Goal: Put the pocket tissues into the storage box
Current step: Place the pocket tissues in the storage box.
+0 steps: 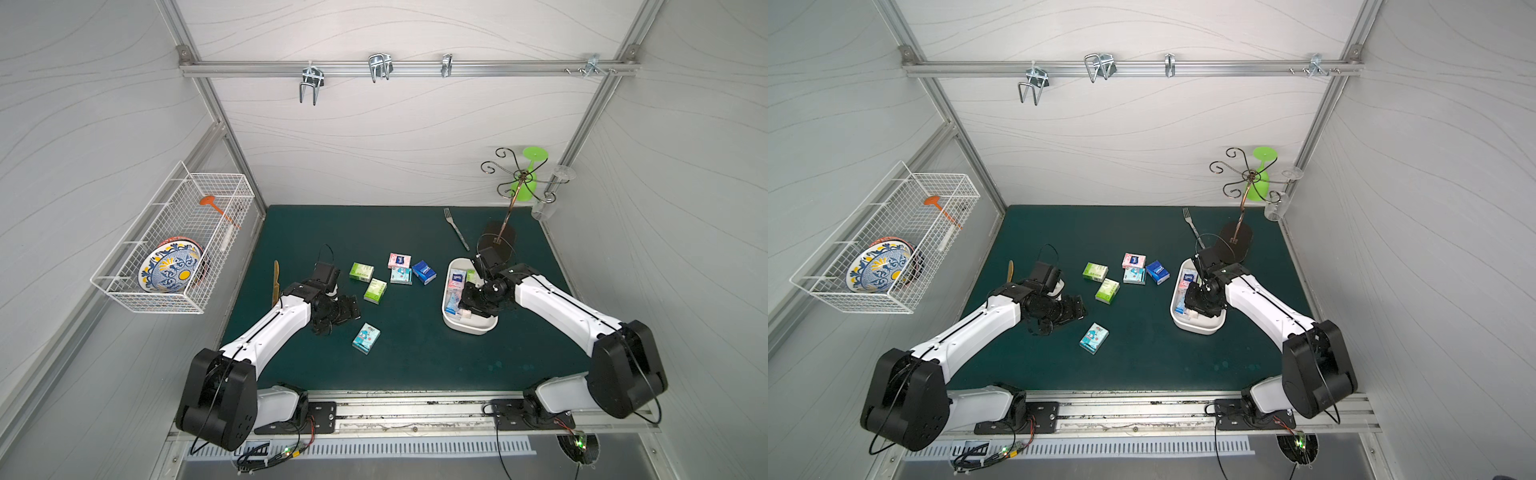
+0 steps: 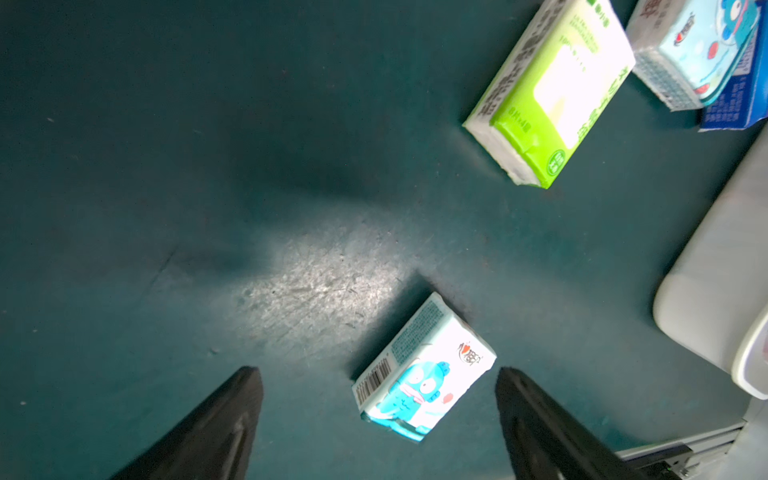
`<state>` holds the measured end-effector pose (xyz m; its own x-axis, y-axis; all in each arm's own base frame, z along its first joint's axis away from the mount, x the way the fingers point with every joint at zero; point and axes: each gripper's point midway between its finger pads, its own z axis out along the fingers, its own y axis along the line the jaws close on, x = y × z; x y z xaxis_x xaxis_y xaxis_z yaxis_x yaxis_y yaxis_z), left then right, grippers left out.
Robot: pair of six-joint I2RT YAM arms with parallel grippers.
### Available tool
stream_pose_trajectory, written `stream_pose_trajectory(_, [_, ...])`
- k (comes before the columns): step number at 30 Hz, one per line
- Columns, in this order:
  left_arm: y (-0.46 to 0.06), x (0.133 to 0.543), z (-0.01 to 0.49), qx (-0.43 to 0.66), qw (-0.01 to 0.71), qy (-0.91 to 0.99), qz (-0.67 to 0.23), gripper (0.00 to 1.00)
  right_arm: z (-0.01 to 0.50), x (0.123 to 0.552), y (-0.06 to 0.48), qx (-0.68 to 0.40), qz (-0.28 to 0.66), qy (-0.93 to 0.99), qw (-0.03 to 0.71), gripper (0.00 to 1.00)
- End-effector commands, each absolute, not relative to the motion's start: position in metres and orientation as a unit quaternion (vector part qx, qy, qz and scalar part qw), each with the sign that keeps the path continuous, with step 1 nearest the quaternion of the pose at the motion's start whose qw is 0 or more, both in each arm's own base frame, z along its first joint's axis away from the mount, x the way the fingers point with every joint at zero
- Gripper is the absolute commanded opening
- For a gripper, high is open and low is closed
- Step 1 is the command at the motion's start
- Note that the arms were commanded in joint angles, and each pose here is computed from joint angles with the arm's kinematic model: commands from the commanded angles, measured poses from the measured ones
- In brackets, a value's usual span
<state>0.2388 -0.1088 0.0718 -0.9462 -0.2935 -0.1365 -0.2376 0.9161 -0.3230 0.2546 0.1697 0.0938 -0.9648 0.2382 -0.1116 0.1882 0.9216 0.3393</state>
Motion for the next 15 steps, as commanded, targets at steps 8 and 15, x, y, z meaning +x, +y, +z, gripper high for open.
stream_pose_trajectory(8, [-0.112,0.238,0.077,-0.083,0.103,0.986,-0.105,1.0,0.088,0.273,0.199,0.112,0.185,0.974,0.065,0.56])
stream_pose_trajectory(15, [-0.125,0.235,0.081,-0.019,0.114,0.99,-0.085,0.99,0.108,0.27,0.184,0.107,0.163,0.976,0.096,0.76])
